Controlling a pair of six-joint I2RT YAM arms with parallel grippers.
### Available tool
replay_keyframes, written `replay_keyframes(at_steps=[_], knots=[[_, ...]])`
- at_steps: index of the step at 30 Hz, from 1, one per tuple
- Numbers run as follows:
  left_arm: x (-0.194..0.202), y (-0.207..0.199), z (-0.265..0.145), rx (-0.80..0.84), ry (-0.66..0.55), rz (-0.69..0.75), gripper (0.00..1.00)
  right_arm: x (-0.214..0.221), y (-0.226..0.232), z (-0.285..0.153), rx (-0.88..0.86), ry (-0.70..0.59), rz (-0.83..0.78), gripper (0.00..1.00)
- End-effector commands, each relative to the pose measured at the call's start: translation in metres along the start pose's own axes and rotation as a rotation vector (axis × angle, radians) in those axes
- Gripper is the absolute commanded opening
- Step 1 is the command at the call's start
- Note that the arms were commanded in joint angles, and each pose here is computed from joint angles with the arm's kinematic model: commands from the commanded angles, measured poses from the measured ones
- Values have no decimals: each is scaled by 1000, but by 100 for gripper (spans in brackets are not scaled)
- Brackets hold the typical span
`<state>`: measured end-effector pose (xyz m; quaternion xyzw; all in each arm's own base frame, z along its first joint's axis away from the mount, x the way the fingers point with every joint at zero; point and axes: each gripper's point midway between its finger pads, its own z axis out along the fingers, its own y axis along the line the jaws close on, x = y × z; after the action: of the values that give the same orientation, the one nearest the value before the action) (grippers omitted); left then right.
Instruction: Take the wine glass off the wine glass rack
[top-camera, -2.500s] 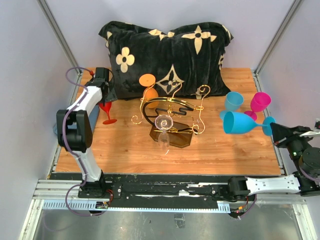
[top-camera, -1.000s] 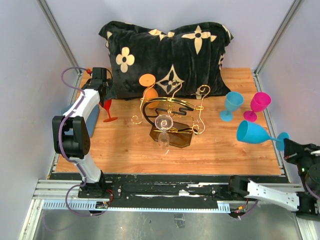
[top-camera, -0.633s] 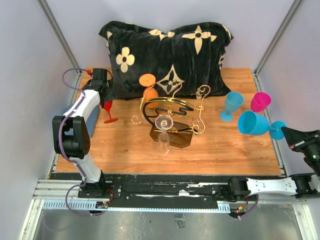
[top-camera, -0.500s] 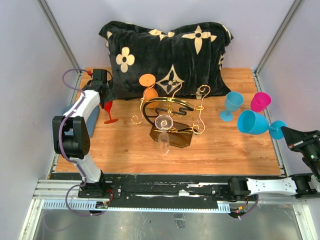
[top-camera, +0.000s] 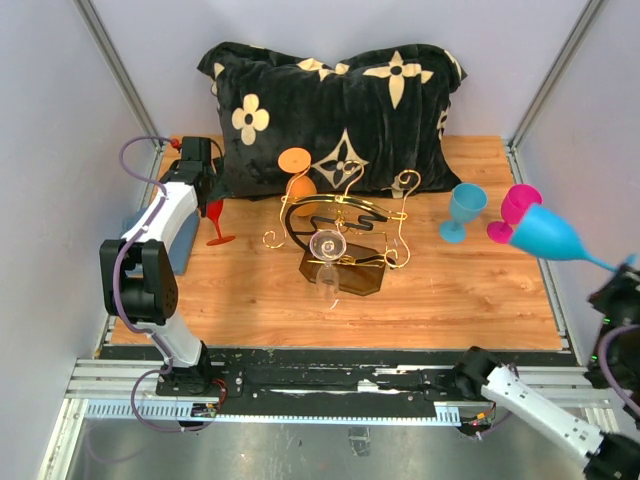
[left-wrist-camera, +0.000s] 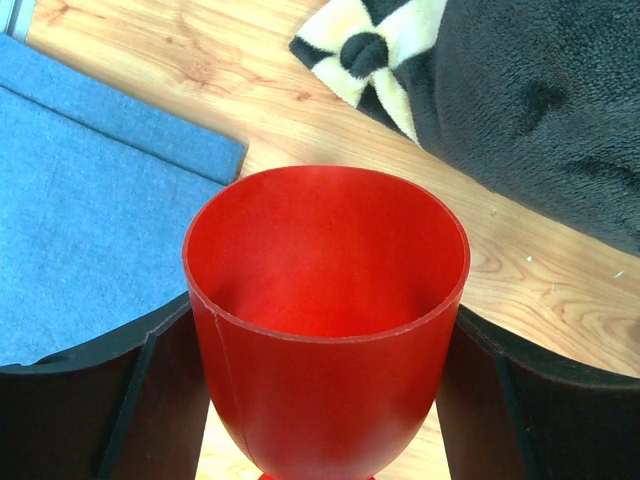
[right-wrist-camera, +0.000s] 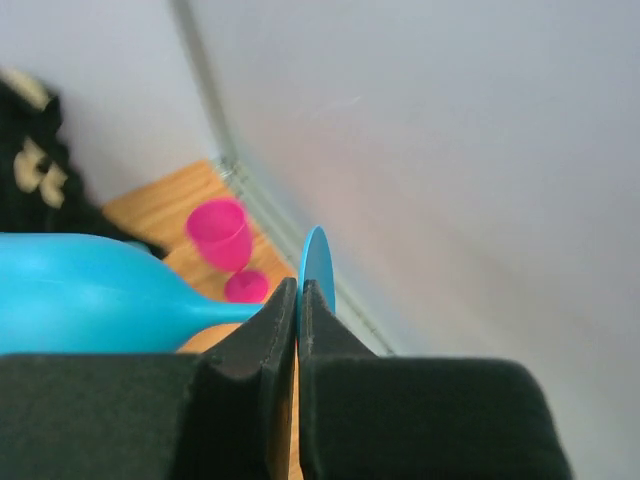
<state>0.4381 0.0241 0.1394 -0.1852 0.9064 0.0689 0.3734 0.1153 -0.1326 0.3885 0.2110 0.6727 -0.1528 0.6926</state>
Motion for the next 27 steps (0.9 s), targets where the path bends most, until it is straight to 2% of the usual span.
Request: replay_keyframes(at_steps=[1,4,7,10,16,22,27], knots=[[-14,0,-12,18,-48,-22,57,-48,-18,-34,31,-28,-66,1],[-12,-1,-11,24,-38,-26,57,-83,-33,-68,111,-133,-101,1],[-8,-2,-10,29,-30,-29,57,-102,-36,-95,143,-175,-145,1],[-6,0,-11,23,-28,-24,57,-113,-27,-115,66,-211,-100,1],[-11,5,-20,14,-49,-17,57,-129,19,-135,-154,-280,-87,1],[-11,2,-22,27,-49,-26,57,-152,68,-110,-310,-292,-144,1],[-5,1,-19,38,-40,-30,56,-174,91,-50,-264,-282,-196,1]])
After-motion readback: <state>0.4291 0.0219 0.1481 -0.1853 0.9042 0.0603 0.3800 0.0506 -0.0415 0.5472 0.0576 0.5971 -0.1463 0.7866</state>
